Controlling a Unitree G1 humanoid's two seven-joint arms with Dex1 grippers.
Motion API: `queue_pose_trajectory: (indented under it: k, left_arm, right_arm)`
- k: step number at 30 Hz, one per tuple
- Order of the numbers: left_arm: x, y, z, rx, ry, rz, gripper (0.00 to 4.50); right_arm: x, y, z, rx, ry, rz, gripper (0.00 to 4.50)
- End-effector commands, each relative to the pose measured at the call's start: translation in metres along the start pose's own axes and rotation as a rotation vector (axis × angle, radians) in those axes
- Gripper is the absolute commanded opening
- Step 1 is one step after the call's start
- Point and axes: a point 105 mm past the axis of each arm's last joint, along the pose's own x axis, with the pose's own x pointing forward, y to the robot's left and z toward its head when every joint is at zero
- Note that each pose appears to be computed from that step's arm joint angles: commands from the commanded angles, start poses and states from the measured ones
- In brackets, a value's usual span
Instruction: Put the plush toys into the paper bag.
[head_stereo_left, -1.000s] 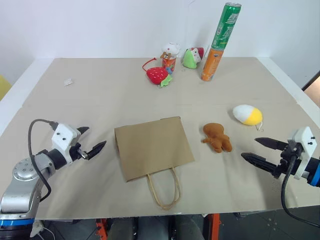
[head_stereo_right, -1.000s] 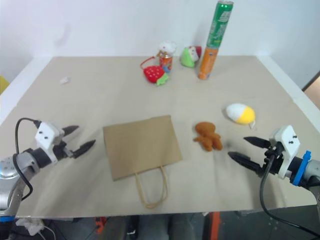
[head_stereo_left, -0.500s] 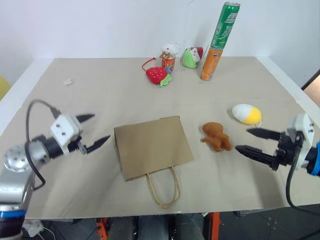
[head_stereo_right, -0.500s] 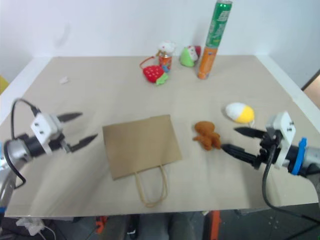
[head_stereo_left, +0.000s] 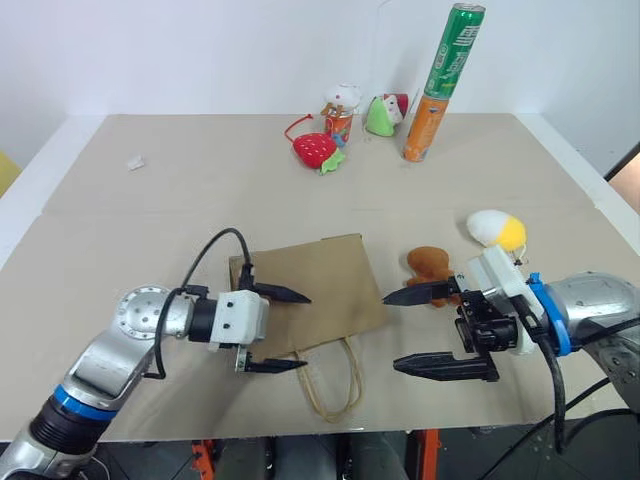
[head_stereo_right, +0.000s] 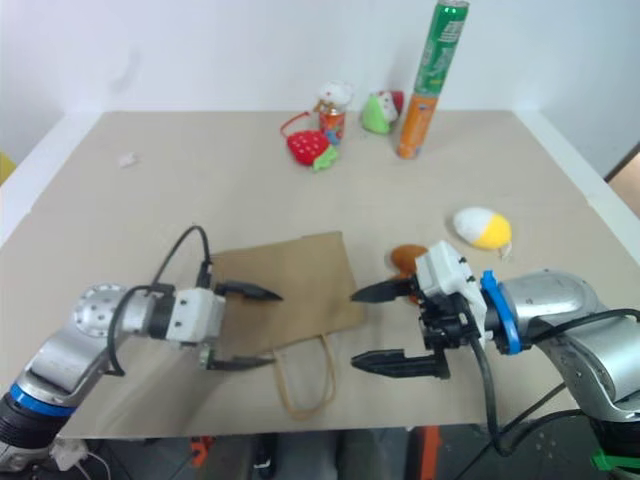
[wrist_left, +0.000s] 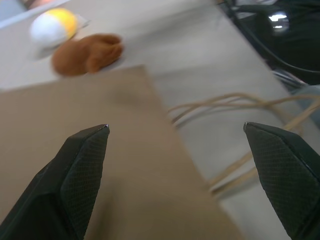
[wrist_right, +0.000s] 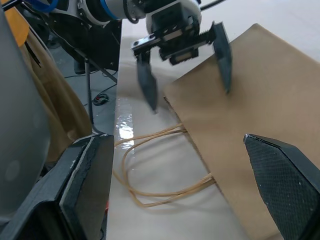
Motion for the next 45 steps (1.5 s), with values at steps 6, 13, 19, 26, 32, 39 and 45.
queue_pose_trajectory:
  k: [6,13,19,26,32,39,45]
  left_arm:
    - [0.012,-0.026,0.006,0.155,-0.003,-0.239,4.44]
    - [0.023,-0.022,0.009,0.188,-0.025,-0.26,4.44]
    - [0.035,-0.014,0.008,0.21,-0.048,-0.212,4.44]
    - [0.019,-0.009,0.009,0.132,-0.045,-0.226,4.44]
    - [0.005,-0.005,0.002,0.116,-0.016,-0.211,4.44]
    - [0.006,-0.021,-0.008,0.15,-0.007,-0.26,4.44]
    - [0.008,-0.018,-0.02,0.238,0.02,-0.271,4.44]
  right_arm:
    - [-0.001,0.004,0.002,-0.02,0.008,-0.016,4.5]
    - [-0.001,0.006,0.001,-0.012,0.016,-0.045,4.5]
    - [0.001,0.006,0.003,0.0,0.004,-0.073,4.5]
    - [-0.003,0.003,0.003,0.009,0.011,-0.091,4.5]
    - [-0.002,0.002,0.001,0.012,0.011,-0.093,4.5]
    - [-0.002,0.001,-0.002,0.018,0.016,-0.092,4.5]
    - [-0.001,-0.001,-0.003,0.016,0.015,-0.098,4.5]
